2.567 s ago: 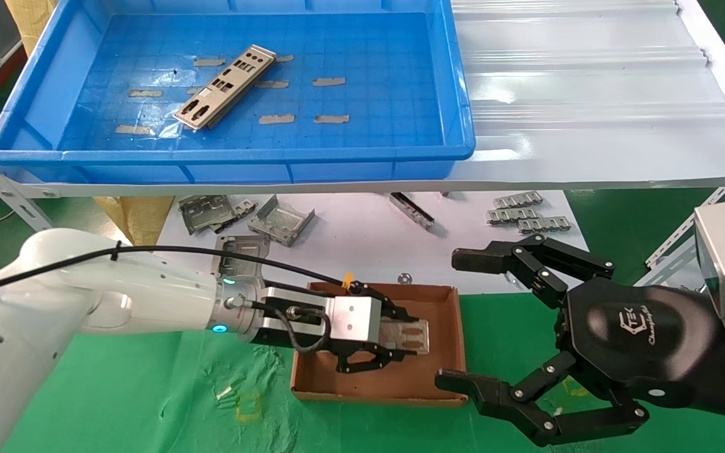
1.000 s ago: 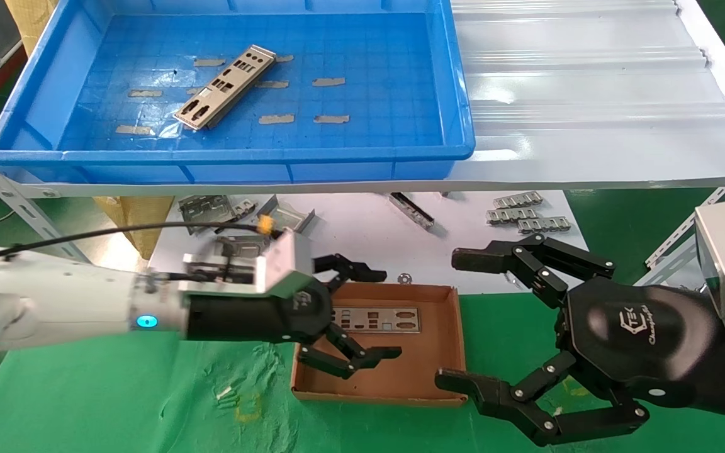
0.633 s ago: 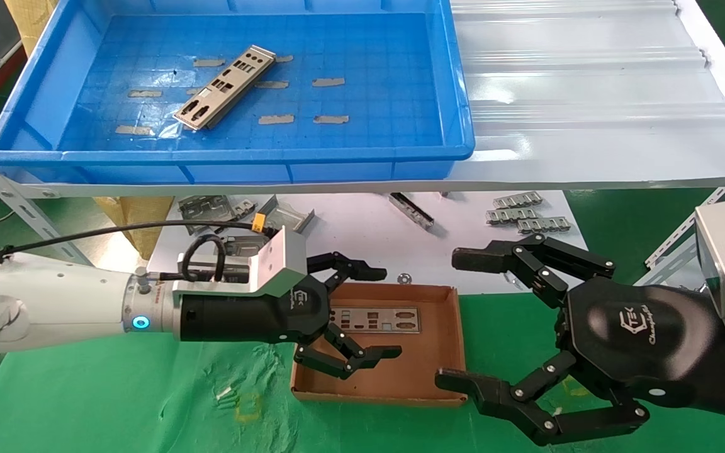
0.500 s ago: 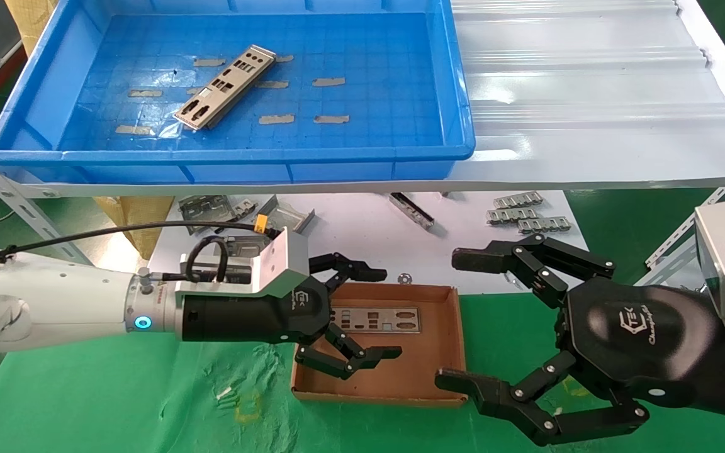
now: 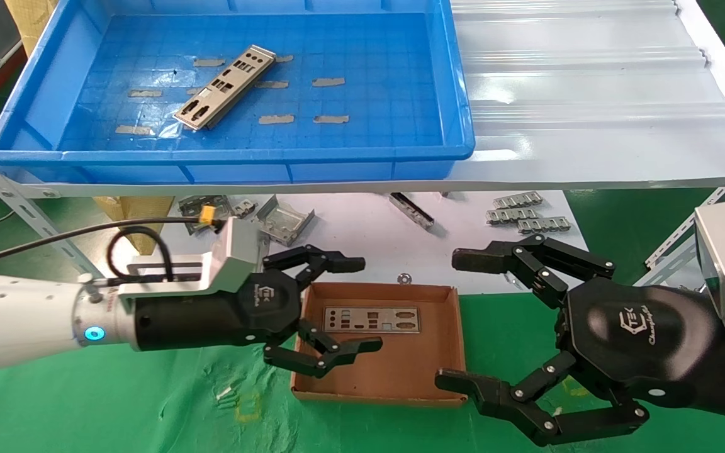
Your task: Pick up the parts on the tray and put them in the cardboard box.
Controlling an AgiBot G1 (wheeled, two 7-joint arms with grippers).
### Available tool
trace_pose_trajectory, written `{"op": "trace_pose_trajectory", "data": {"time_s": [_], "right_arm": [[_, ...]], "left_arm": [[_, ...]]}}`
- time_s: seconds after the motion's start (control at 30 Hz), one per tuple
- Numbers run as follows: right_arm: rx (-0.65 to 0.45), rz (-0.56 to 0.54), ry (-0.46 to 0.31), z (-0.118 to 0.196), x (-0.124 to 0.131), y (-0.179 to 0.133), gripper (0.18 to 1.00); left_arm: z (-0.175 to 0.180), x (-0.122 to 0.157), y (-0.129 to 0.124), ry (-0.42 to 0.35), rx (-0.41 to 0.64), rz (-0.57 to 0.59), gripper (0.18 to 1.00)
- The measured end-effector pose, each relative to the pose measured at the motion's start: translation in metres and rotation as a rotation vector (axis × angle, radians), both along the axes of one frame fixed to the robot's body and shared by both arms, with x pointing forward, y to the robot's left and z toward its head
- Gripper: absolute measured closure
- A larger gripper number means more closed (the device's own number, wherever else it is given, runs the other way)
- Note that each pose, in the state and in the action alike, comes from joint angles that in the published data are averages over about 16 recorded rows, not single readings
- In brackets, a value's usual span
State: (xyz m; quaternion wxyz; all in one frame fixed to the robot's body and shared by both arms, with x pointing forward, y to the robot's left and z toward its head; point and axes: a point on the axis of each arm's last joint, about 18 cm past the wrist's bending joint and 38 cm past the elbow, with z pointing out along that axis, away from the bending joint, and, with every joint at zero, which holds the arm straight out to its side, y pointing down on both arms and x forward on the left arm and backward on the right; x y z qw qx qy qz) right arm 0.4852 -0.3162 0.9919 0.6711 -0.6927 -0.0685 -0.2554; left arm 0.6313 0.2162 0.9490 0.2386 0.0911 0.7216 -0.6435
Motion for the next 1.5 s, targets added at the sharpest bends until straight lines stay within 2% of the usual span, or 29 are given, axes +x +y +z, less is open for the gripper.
{"op": "trace_pose_trajectory", "data": {"time_s": [0.77,1.5], "right_arm": [[0.000,0.000,0.000,0.000,0.000,0.000,0.178],[0.000,0.000,0.000,0.000,0.000,0.000,0.178]], "left_arm": [[0.022,-0.066,0.055,-0.009,-0.097,-0.009,0.184],[0.042,-0.150,0.083,-0.029,-0.047,-0.020,0.184]]}}
